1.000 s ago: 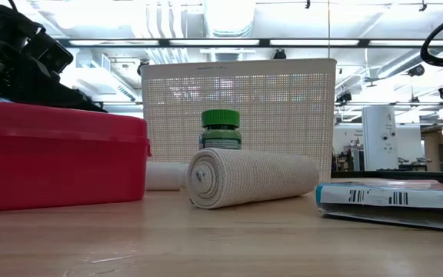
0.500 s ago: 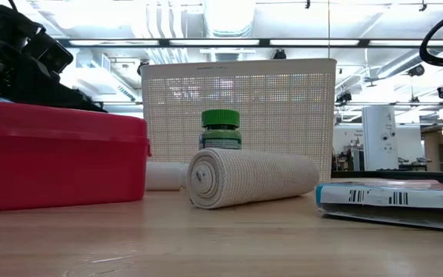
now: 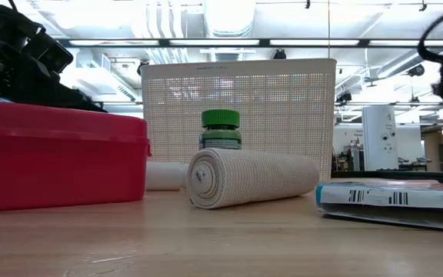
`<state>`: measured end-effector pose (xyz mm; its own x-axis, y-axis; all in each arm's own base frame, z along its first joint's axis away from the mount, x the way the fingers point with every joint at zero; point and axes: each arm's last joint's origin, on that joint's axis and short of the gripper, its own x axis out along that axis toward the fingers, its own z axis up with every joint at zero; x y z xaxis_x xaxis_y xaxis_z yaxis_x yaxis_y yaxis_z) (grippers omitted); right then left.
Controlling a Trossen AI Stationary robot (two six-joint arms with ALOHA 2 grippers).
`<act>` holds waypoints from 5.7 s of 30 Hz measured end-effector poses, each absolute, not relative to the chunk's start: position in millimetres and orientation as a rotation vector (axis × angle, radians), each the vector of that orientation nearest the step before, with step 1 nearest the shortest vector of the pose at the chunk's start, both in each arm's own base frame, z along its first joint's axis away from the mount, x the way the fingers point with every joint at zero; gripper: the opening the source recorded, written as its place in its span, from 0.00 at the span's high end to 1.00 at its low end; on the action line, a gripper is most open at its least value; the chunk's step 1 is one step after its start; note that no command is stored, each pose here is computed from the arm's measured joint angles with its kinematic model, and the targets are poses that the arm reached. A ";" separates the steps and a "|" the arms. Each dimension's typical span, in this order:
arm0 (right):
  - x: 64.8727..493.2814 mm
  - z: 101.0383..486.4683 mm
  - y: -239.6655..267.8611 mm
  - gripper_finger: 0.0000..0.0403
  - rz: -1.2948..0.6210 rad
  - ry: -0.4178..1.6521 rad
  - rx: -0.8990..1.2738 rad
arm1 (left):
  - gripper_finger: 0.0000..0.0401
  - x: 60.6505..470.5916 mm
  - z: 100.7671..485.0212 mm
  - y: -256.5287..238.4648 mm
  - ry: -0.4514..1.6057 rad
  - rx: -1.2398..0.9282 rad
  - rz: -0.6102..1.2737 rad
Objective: Pick & place medical supplies in basket/bin
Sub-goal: Put the right white pill bottle in the white bin, then put the red bandage in the white bin
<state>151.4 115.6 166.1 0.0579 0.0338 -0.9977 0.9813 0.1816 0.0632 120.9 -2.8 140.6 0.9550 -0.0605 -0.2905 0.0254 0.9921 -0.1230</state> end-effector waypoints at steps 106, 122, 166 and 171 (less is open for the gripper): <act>203.3 160.3 165.1 0.10 -1.121 1.285 1.398 | 0.30 120.9 140.6 -2.8 0.298 -0.119 -0.044; 209.5 139.0 171.2 0.36 -1.107 1.327 1.389 | 0.30 120.9 140.6 -2.8 0.298 -0.119 -0.044; 237.5 391.8 -78.3 0.78 -0.883 0.211 0.808 | 0.30 120.9 140.5 -2.8 0.298 -0.119 -0.044; 257.9 370.7 -93.8 0.78 -0.887 0.323 0.797 | 0.30 120.9 140.5 -2.8 0.298 -0.119 -0.044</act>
<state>257.9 -93.8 370.7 0.6081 -0.5651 -0.5575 0.7913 0.3749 0.4831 120.9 -2.8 140.5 0.9551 -0.0605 -0.2902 0.0255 0.9921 -0.1230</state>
